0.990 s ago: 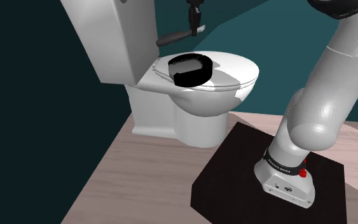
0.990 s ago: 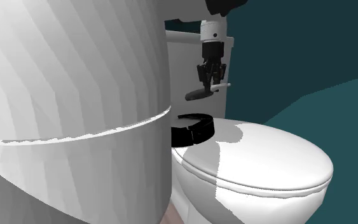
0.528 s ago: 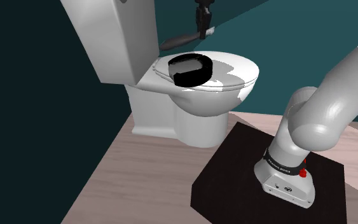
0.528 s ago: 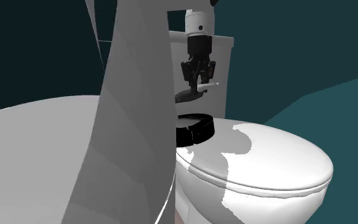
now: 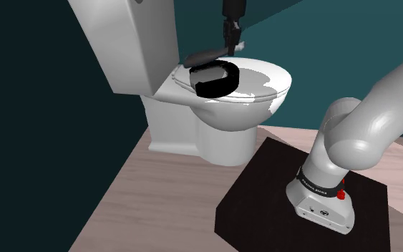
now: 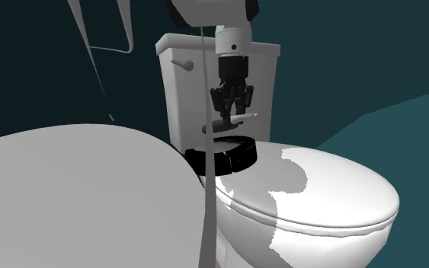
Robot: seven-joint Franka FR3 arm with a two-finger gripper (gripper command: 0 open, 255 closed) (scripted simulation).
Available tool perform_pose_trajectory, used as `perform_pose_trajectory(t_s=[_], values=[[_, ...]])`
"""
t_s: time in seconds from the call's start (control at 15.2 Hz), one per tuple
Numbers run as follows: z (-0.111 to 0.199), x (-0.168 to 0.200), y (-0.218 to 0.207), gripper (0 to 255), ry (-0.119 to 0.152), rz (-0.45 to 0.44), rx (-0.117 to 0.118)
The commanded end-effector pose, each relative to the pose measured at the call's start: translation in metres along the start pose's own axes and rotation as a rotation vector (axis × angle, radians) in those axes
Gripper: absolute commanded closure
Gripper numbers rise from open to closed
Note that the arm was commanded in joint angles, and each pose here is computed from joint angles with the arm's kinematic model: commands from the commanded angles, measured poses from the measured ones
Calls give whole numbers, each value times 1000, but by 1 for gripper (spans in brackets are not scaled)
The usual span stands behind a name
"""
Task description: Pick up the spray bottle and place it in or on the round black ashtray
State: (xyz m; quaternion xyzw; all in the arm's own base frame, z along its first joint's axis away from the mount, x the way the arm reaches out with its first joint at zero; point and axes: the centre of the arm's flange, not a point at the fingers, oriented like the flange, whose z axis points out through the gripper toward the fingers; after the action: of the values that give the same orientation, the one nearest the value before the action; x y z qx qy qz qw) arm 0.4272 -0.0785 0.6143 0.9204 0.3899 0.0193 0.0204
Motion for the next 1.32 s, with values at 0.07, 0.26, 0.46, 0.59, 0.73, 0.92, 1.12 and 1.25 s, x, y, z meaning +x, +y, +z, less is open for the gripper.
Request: perform_pose_trajectory(t_s=[0.07, 0.26, 0.46, 0.59, 0.73, 0.92, 1.12, 1.25], values=[[15, 0, -1, 255, 0, 0, -1], [31, -1, -2, 255, 0, 0, -1], [41, -1, -2, 255, 0, 0, -1], [41, -1, -2, 255, 0, 0, -1], [41, -1, -2, 255, 0, 0, -1], [41, -1, -2, 0, 0, 0, -1], [41, -1, -2, 0, 0, 0, -1], [41, -1, -2, 0, 0, 0, -1]])
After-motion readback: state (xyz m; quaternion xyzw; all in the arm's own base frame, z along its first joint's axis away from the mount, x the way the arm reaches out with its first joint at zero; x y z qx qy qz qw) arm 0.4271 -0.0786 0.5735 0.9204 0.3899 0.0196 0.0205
